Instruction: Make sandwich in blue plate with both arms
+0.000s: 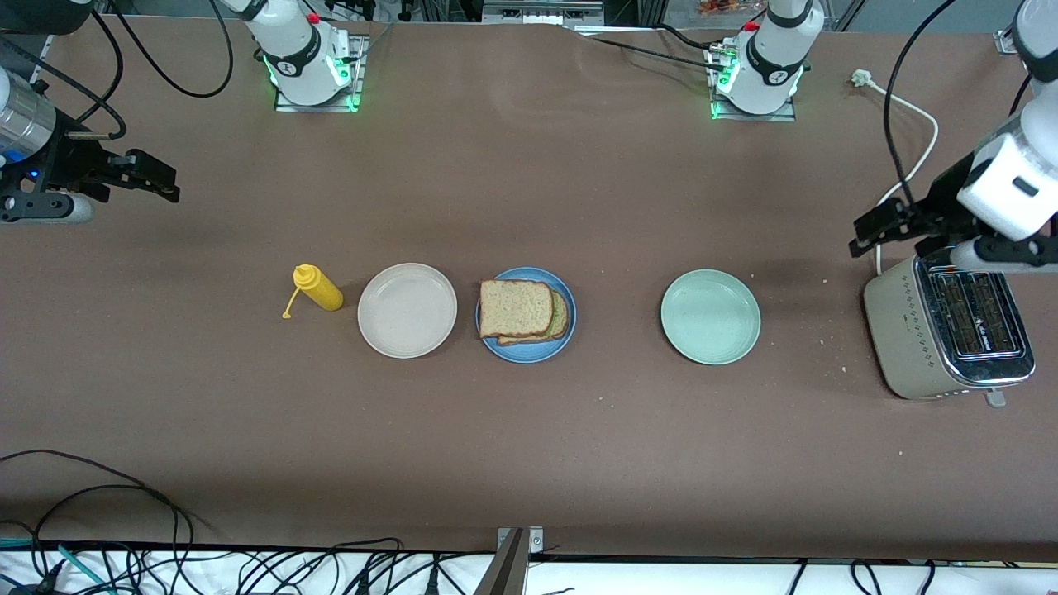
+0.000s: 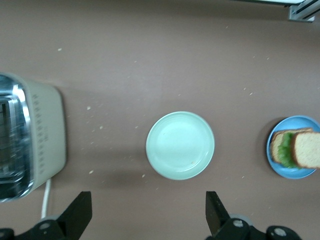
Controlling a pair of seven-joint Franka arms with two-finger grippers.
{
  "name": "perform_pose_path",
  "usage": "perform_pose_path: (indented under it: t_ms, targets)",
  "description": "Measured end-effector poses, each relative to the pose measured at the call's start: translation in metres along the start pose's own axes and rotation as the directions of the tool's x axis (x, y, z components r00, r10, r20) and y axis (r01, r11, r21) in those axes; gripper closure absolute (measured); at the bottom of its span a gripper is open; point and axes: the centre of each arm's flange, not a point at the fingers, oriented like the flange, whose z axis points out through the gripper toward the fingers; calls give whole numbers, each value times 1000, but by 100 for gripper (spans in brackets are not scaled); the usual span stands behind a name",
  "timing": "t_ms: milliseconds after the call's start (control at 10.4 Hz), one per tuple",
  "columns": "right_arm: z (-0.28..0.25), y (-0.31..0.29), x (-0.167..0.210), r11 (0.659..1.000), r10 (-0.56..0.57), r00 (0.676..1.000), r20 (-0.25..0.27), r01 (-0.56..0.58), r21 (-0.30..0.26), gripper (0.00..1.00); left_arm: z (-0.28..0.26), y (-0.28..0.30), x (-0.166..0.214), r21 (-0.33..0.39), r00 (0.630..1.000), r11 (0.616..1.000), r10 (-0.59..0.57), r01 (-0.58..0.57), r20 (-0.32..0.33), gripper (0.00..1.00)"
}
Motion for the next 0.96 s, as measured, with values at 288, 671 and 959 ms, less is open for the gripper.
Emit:
perform_pose_path:
  t_ms: [288, 671, 959]
  targets:
    - [0, 0, 0, 1000, 1, 1000, 0, -1, 0, 0, -30, -2, -25, 82, 1000, 996, 21, -23, 20, 0]
    - [0, 0, 0, 1000, 1, 1000, 0, -1, 0, 0, -41, -8, -46, 109, 994, 994, 3, -15, 108, 0]
    - [0, 0, 0, 1000, 1, 1000, 1, -1, 0, 0, -52, -7, -49, 111, 994, 994, 2, -15, 113, 0]
